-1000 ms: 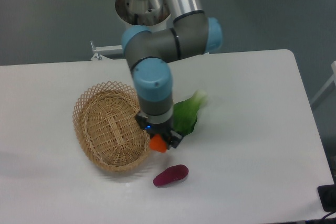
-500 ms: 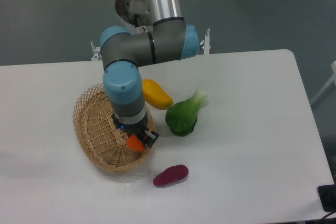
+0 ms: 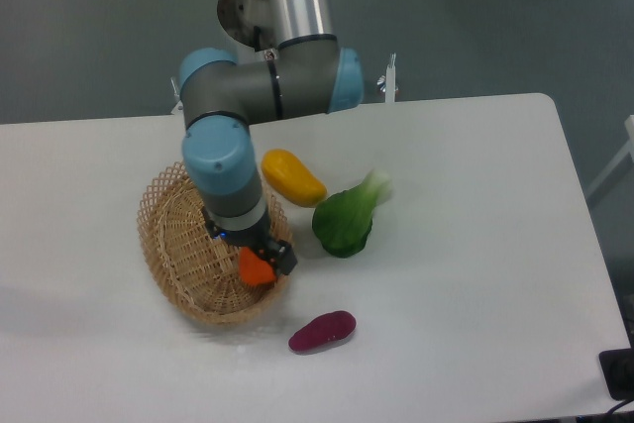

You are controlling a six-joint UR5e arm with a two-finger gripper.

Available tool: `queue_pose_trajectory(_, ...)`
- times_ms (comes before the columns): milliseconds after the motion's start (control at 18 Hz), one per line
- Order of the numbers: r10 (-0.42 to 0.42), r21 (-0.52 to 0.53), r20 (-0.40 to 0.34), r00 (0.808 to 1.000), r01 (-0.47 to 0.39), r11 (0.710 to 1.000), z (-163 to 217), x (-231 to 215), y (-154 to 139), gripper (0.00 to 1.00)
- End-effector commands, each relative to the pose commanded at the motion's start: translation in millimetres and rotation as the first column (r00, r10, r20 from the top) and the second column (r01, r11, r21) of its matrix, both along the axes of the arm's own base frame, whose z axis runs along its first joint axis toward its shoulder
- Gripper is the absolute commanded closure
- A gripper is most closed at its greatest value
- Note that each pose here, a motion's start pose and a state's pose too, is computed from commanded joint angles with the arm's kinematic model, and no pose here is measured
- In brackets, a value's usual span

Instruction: Place the orange in the basket

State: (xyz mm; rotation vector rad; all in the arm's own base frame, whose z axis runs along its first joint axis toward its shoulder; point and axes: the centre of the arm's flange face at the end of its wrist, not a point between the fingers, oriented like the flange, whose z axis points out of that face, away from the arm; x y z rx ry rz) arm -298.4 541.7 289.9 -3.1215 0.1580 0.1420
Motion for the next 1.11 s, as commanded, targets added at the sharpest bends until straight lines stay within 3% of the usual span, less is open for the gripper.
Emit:
queue_pose_trajectory(167, 0.081, 0.037, -0.036, 0.996, -0.079, 0.996, 27.7, -71.4, -38.7, 0.00)
queue_pose_trajectory(556, 0.006, 0.016, -0.046, 0.999, -0.005, 1.000, 32.8, -158.3, -114.1, 0.00)
queue_pose_trajectory(778, -0.039, 0.062, -0.068, 0.997, 0.043, 0.997, 41.5, -193.6, -134.6, 0.00)
queue_pose_trajectory(1111, -0.095, 0.049, -0.080, 0.992, 0.099, 0.994, 35.1, -231.1, -152.8, 0.00)
